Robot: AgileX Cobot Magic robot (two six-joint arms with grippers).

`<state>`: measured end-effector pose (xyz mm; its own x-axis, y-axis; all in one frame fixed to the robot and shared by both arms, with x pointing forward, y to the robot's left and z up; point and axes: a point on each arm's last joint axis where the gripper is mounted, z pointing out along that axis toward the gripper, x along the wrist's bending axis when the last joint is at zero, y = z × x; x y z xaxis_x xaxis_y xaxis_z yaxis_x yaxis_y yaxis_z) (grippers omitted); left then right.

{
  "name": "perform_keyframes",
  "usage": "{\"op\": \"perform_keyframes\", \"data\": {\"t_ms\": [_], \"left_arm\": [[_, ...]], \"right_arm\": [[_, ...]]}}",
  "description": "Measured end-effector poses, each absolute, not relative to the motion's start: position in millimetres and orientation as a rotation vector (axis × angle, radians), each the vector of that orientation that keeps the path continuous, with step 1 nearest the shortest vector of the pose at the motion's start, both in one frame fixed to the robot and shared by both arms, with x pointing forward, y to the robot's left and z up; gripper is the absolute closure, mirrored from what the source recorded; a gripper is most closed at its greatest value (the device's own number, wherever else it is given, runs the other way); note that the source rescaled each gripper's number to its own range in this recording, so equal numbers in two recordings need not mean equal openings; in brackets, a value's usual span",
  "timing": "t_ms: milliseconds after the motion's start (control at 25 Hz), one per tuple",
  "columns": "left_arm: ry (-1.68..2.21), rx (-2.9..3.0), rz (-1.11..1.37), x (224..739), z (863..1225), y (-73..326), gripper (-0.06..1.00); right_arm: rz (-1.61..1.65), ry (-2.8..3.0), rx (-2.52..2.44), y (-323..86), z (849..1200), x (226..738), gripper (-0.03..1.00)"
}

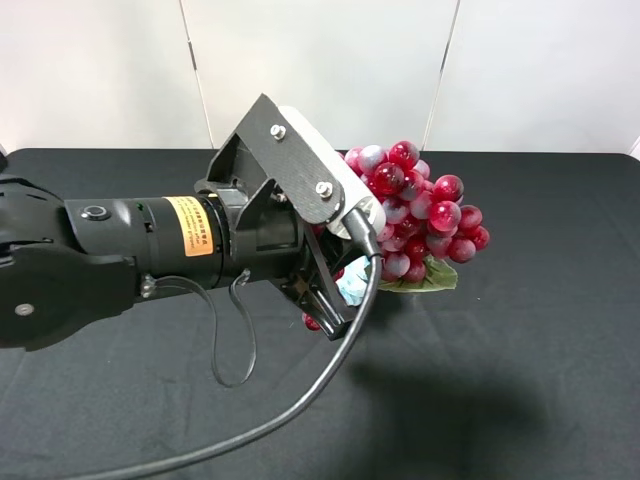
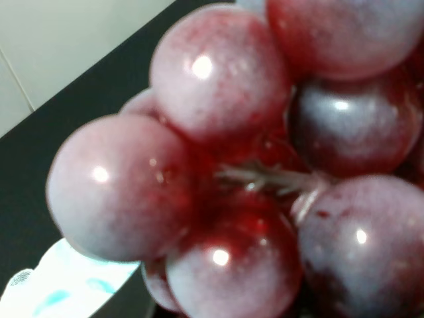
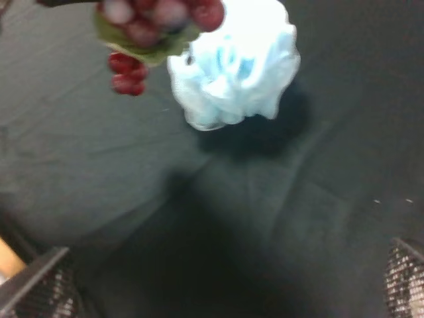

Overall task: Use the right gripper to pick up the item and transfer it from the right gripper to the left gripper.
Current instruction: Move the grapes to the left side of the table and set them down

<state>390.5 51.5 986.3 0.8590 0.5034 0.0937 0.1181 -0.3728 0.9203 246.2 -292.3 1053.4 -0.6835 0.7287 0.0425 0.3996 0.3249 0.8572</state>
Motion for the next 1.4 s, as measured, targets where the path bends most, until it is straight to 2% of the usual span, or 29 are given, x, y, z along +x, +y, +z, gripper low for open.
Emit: {"op": "perform_keyframes", "data": {"t_ms": [560,760,1120,1400], "left_arm": [[0.471,1.936,0.431,390,986,52,0.94],[0.614,1.946,0.354,392,990,51,0.94],[0.671,2.177,0.198,401,1051,39,0.94],[0.878,2.248,0.176,441,1093,68,0.94]], "right_arm": [[1.133,1.685,1.438,-299,1054,235,-0.03],[1.121,1.653,1.455,-299,1055,235,-0.03],[1.127,1.654,1.456,-299,1055,235,-0.03],[1.128,1.654,1.456,-299,1055,235,-0.03]]}}
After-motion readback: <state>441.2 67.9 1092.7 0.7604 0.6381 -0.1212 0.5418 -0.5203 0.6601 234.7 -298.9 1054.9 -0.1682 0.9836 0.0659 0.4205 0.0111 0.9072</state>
